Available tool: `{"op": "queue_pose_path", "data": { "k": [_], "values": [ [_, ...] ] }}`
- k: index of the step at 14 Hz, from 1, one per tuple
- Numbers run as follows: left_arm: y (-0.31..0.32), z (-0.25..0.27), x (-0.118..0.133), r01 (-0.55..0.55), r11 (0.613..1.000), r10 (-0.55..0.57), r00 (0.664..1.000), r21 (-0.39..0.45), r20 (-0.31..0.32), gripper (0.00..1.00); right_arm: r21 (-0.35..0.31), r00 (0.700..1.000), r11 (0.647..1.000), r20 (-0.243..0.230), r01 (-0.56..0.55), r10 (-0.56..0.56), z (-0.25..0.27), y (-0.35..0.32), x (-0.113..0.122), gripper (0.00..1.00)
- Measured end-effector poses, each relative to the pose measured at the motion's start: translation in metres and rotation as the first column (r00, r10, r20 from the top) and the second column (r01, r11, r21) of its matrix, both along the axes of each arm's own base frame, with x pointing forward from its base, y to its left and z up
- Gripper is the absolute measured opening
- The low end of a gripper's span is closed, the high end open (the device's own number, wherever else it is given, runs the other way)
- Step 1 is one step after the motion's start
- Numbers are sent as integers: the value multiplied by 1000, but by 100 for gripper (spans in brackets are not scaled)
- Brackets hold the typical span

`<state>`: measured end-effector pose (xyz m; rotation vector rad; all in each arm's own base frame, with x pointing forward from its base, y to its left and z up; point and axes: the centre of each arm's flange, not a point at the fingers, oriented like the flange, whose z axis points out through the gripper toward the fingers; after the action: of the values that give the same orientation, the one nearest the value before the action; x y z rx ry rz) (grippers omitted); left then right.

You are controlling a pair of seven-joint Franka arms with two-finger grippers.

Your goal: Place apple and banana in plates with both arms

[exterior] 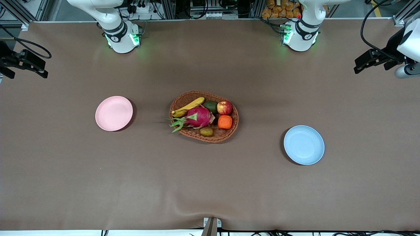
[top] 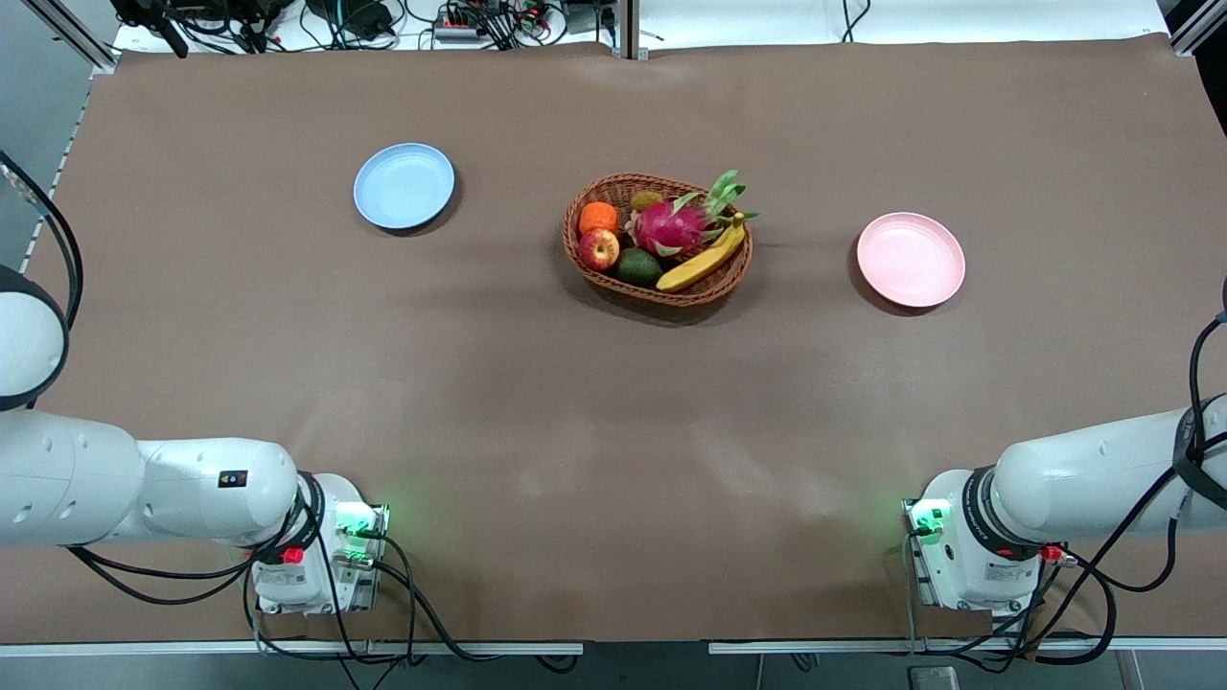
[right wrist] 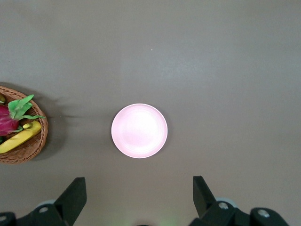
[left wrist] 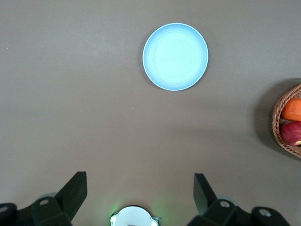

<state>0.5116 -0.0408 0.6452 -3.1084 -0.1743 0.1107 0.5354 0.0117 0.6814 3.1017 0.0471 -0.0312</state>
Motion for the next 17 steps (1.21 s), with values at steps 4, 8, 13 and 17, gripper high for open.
{"op": "queue_pose_path", "data": {
  "k": [4, 8, 13, 17],
  "values": [
    [1, 2, 0, -2, 1000, 2, 1000, 0, 4, 100, 0, 1000, 1000, -1, 0, 0, 0, 0, 0, 100],
    [1, 3, 1, -2, 1000, 2, 1000, -1, 8, 100, 0, 1000, 1000, -2, 0, 0, 0, 0, 0, 100],
    [1, -1, 3, -3, 1000, 3, 1000, -2, 0, 100, 0, 1000, 1000, -2, 0, 0, 0, 0, 0, 100],
    [1, -2, 4, -3, 1000, 3, 1000, -2, -3, 100, 0, 1000, 1000, -2, 0, 0, 0, 0, 0, 100]
  ]
}}
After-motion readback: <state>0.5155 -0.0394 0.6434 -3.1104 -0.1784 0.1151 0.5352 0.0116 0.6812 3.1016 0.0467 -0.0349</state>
